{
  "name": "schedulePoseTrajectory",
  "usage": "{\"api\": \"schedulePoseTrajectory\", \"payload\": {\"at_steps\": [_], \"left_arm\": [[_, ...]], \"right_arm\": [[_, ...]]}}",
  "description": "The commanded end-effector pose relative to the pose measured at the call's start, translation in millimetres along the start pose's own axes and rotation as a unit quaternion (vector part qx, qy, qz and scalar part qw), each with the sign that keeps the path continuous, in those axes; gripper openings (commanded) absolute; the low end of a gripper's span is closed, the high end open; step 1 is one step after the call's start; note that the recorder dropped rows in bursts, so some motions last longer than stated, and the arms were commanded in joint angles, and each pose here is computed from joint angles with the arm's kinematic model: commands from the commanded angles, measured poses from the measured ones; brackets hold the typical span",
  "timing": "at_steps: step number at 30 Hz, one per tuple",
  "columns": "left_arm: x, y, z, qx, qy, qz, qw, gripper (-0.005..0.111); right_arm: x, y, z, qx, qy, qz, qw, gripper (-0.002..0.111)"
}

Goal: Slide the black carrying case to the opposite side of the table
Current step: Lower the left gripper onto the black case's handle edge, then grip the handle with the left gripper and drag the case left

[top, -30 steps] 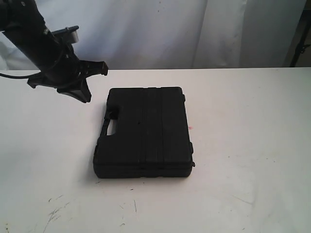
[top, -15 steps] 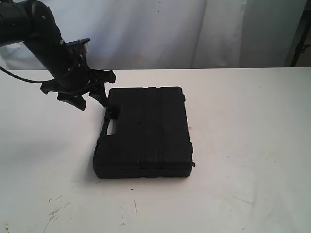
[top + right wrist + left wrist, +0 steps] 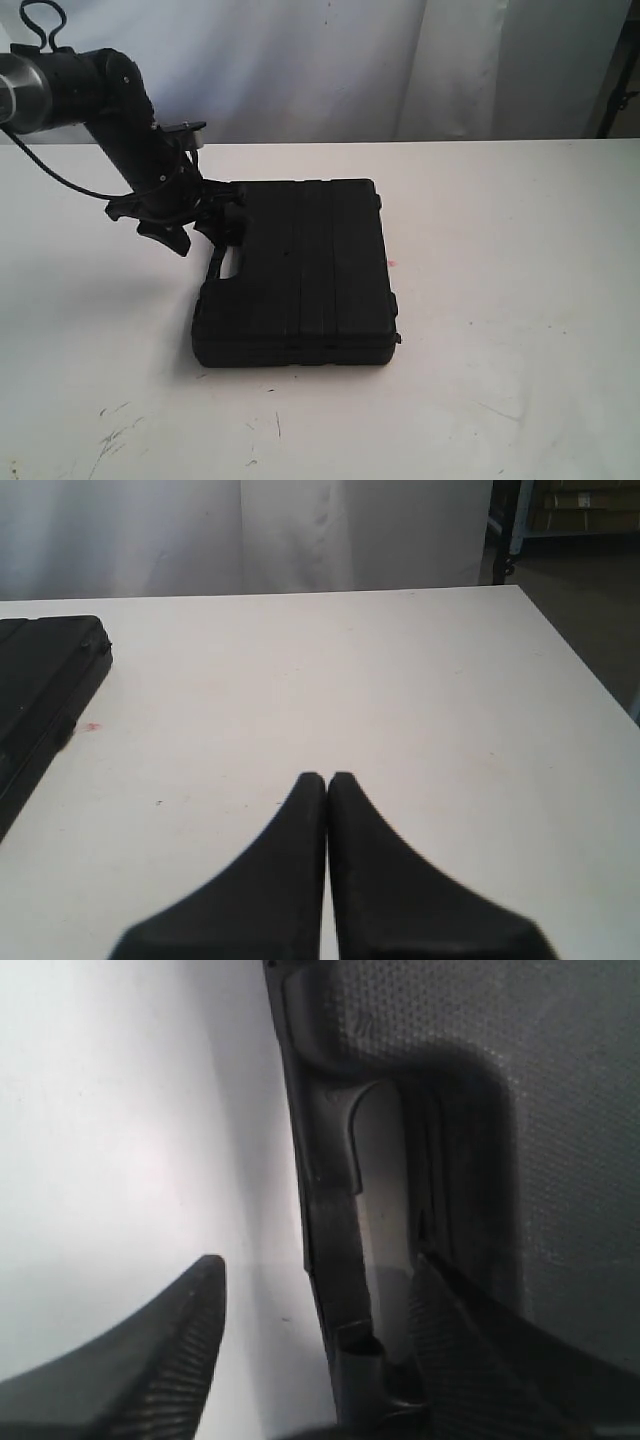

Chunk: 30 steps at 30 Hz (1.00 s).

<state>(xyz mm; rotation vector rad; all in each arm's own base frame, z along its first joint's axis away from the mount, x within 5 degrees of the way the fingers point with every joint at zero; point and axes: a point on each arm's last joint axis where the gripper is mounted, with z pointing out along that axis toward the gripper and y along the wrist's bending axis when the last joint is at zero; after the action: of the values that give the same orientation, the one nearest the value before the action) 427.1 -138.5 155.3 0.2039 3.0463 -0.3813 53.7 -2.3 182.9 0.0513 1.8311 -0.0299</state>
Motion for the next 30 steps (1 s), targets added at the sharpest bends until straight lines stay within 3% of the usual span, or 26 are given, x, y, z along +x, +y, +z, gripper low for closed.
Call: {"api": "schedulePoseTrajectory", "payload": {"at_steps": [1, 17, 26, 30], "left_arm": [[-4.2, -2.3, 3.6, 0.006, -0.015, 0.005, 1.0, 0.053], [-5.3, -3.7, 32.1, 0.001, -0.006, 0.005, 1.0, 0.05], [-4.8, -1.4, 34.2, -0.021, -0.004, 0.009, 1.0, 0.024], [-3.3, -0.8, 34.1, -0.024, 0.005, 0.011, 1.0, 0.007]], "right_arm": [[0.8, -0.1, 0.0, 0.002, -0.002, 0.0, 1.0, 0.0], [0.8, -0.1, 0.0, 0.002, -0.002, 0.0, 1.0, 0.0], [0.8, -0.1, 0.0, 0.002, -0.002, 0.0, 1.0, 0.0], [0.8, -0.1, 0.0, 0.002, -0.002, 0.0, 1.0, 0.0]]}}
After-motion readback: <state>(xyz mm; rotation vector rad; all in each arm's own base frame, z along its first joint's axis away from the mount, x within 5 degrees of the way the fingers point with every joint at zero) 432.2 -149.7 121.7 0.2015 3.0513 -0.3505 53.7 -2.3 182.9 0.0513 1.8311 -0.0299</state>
